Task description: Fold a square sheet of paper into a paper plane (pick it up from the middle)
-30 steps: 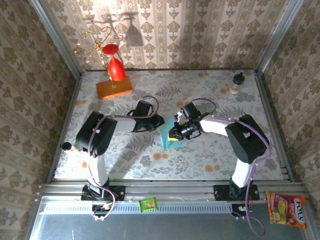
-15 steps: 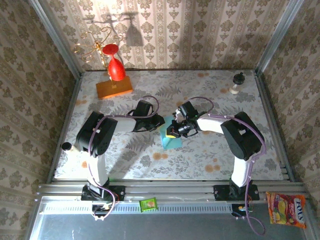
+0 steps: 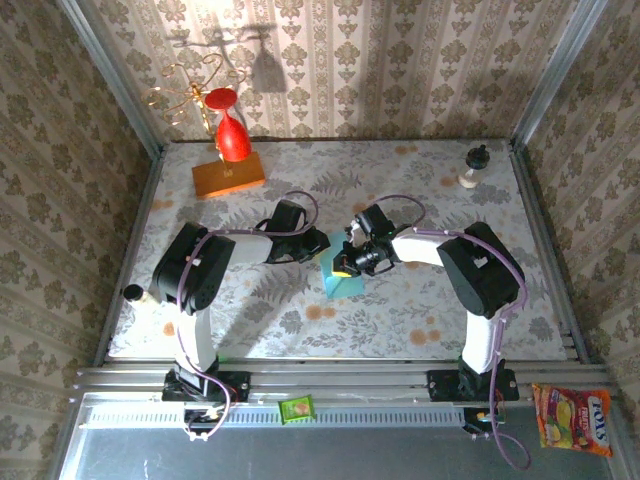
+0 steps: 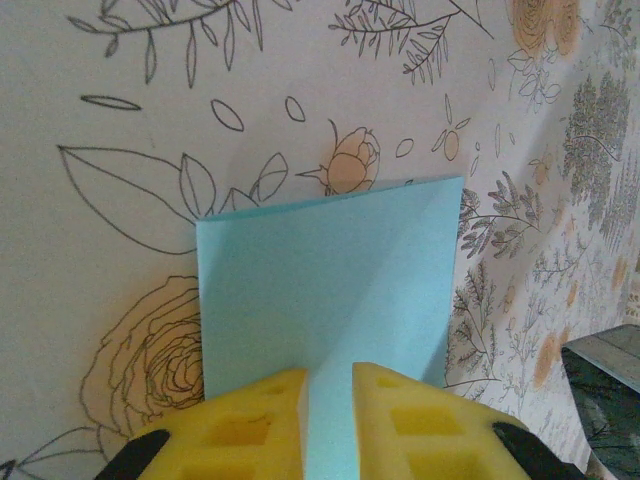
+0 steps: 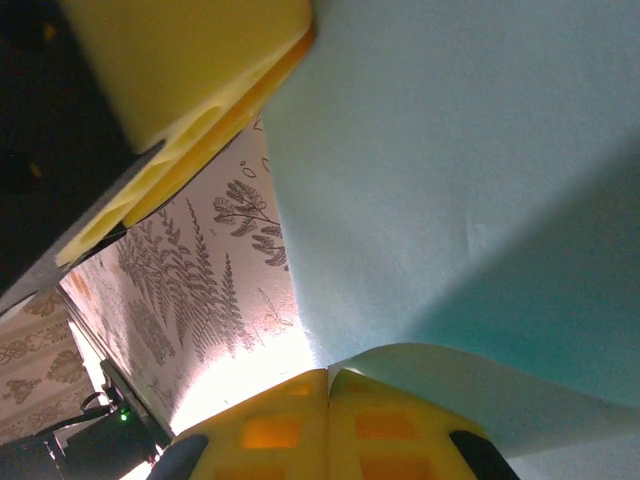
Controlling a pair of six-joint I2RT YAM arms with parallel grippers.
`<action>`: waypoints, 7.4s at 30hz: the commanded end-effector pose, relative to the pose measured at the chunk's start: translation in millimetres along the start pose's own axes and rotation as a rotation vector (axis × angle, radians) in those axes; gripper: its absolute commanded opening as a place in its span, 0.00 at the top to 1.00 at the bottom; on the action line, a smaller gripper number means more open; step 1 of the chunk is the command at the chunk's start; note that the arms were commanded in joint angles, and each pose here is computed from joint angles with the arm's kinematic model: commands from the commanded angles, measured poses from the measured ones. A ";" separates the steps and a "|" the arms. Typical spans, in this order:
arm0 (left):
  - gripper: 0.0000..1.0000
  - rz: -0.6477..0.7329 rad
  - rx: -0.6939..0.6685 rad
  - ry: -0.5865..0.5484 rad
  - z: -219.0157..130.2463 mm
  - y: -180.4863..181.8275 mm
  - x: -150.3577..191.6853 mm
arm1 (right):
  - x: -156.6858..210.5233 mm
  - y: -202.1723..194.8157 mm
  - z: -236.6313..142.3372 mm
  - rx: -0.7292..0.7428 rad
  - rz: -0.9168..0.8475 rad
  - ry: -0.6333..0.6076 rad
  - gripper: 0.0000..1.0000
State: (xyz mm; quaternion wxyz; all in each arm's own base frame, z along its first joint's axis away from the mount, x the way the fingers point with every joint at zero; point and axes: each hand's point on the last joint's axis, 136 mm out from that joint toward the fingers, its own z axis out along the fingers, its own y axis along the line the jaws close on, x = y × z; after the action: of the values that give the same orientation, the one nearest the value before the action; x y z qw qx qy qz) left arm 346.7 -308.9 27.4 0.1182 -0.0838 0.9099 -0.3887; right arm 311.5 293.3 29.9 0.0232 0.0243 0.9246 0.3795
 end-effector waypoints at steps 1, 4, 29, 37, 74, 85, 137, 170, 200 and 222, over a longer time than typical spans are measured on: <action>0.80 0.002 -0.047 0.060 14.1 15.2 17.9 | -5.1 3.7 5.5 -0.007 0.000 -0.004 0.95; 0.81 0.001 -0.048 0.061 14.6 15.7 18.0 | -4.6 2.2 7.4 -0.003 0.001 -0.001 0.95; 0.82 -0.005 -0.063 0.061 14.3 19.6 20.6 | -2.6 -7.4 14.8 0.013 0.016 -0.004 0.95; 0.82 -0.008 -0.064 0.062 15.1 20.9 20.9 | -1.7 -10.5 16.5 0.021 0.021 0.000 0.95; 0.74 0.012 -0.077 -0.194 -70.4 1.1 -10.7 | 14.3 -44.1 23.1 0.141 0.107 0.053 0.64; 0.86 0.028 -0.064 -0.106 -48.6 -2.7 27.9 | 22.3 -64.0 23.4 0.220 0.127 0.068 0.79; 1.00 0.019 -0.223 0.077 -13.3 45.6 73.6 | -7.9 -33.1 -1.7 0.150 0.057 -0.032 0.89; 1.00 -0.024 -0.269 0.100 -11.9 73.0 85.1 | -38.9 -34.0 -67.8 0.079 -0.007 -0.213 0.88; 1.00 0.019 -0.279 0.130 -15.0 75.4 86.2 | -74.4 -66.0 -76.3 0.164 0.071 -0.267 0.88; 1.00 0.203 -0.115 0.215 -17.0 37.3 64.2 | 1.1 -9.1 -1.1 0.050 -0.076 0.017 0.89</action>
State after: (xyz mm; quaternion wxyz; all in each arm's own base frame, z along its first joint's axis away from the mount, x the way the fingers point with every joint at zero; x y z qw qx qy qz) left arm 287.7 -297.9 21.2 0.0822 0.0502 0.9301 -0.3545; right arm 312.1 279.0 26.8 0.0418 -0.0085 0.9371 0.3465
